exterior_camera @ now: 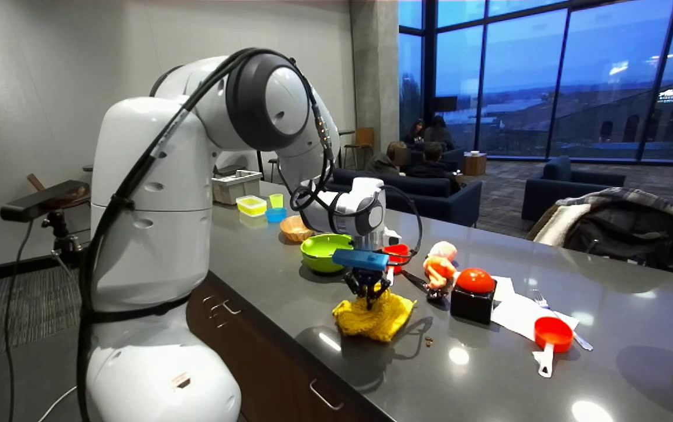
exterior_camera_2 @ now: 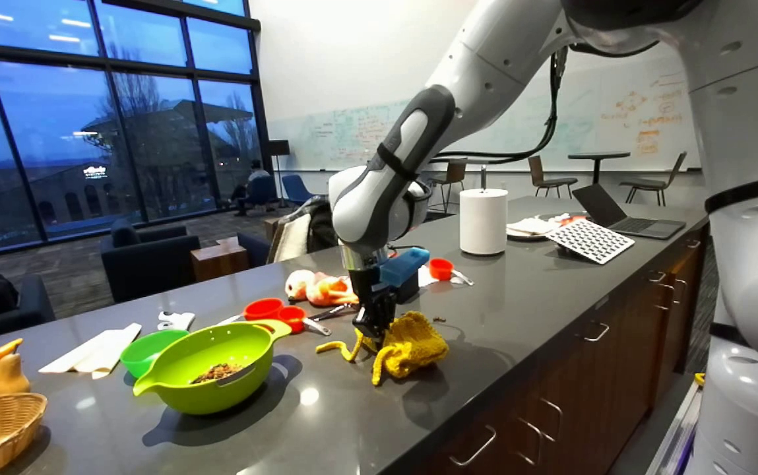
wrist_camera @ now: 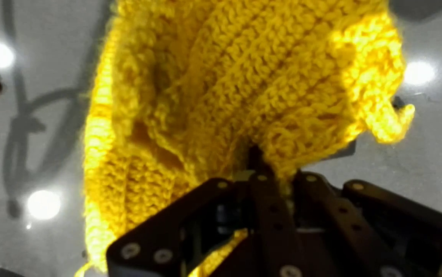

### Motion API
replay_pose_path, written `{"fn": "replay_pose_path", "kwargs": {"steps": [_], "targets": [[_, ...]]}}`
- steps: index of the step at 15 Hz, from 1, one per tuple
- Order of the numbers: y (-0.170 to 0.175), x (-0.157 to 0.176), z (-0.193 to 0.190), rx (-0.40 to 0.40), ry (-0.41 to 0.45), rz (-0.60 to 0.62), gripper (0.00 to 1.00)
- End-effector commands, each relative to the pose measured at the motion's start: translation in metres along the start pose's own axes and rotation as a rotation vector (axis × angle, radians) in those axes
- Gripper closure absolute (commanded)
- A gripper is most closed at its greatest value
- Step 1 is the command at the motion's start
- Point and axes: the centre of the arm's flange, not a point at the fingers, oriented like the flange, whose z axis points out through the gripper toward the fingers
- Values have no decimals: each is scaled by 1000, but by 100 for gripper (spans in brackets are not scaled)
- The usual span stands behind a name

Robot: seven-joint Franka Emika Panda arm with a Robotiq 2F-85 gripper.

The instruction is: Fold the yellow object, then move it to the right

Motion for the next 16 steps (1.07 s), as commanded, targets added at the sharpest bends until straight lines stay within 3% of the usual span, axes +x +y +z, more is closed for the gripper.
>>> {"fn": "replay_pose_path", "kwargs": {"steps": [1,10,16], "targets": [[23,-35,-5,59,37,-18,97],[60,-72,-16,99,-6,59,97],[72,-86,-26,195,-91,139,97]]}}
